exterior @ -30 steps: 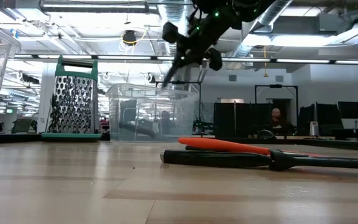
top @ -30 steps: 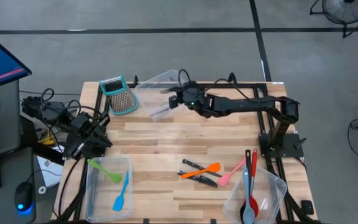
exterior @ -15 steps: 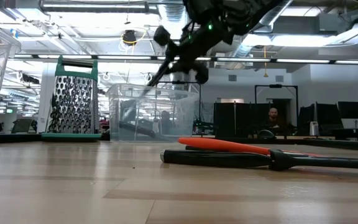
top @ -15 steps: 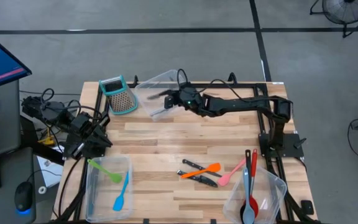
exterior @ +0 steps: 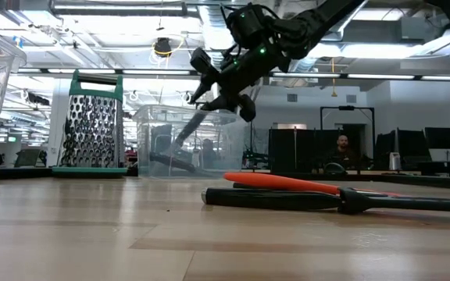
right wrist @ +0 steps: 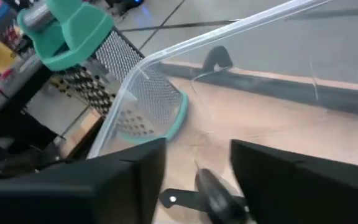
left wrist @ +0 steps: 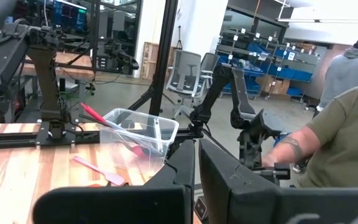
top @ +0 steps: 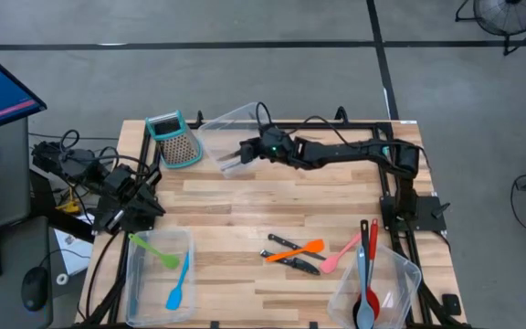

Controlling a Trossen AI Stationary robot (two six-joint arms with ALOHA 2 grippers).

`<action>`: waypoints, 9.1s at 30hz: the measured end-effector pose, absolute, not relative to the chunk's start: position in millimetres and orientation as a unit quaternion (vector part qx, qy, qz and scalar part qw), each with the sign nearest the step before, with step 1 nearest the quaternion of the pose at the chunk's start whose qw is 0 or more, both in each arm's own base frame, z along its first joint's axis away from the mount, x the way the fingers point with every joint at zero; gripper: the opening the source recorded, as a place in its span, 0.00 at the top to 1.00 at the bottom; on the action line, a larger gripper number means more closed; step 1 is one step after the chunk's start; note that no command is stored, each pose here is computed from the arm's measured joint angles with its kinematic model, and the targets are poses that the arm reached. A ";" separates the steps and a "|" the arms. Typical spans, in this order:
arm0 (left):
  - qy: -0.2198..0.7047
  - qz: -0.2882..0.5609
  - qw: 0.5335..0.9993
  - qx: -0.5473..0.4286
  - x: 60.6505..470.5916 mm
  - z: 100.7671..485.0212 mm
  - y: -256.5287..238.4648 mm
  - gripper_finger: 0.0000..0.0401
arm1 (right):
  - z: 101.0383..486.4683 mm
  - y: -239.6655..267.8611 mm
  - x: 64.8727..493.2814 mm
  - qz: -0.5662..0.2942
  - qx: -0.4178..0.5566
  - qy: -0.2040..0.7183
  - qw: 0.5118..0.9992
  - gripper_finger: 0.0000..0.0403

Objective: Pick & Place Kitchen Items
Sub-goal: Adjust the black knife in the top transparent bin, then put the orange spatula into the bottom left transparent bin, then put the black knife into the top transparent bin

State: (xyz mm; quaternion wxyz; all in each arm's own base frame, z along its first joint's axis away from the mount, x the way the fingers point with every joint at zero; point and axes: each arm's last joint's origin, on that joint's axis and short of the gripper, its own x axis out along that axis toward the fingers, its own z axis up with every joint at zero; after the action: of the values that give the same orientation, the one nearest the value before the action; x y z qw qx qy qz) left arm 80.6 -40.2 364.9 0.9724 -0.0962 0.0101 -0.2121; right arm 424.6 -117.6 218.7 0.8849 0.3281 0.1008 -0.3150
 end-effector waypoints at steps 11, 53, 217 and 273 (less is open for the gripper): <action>0.011 -0.212 0.971 -0.108 80.5 365.2 -40.2 0.99 | 292.8 -123.0 379.7 -0.280 0.243 0.123 0.921 0.27; 0.005 -0.213 0.971 -0.110 80.5 366.5 -40.2 0.99 | 175.8 137.7 366.9 0.043 -0.018 0.531 0.846 0.30; 0.272 -0.019 0.938 -0.214 77.2 259.5 -187.7 0.99 | 378.3 151.2 309.7 0.023 -0.047 0.041 0.998 0.60; 0.121 -0.200 0.898 -0.373 52.4 298.7 -150.0 0.45 | 231.1 113.9 340.4 -0.172 0.129 0.468 0.857 0.42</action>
State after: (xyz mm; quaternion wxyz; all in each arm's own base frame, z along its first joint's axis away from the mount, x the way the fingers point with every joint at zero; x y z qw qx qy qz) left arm 52.4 -150.0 298.7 0.8979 -0.3730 0.1214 -0.1999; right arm 340.4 113.9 231.1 0.8570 0.1287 0.4685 -0.1717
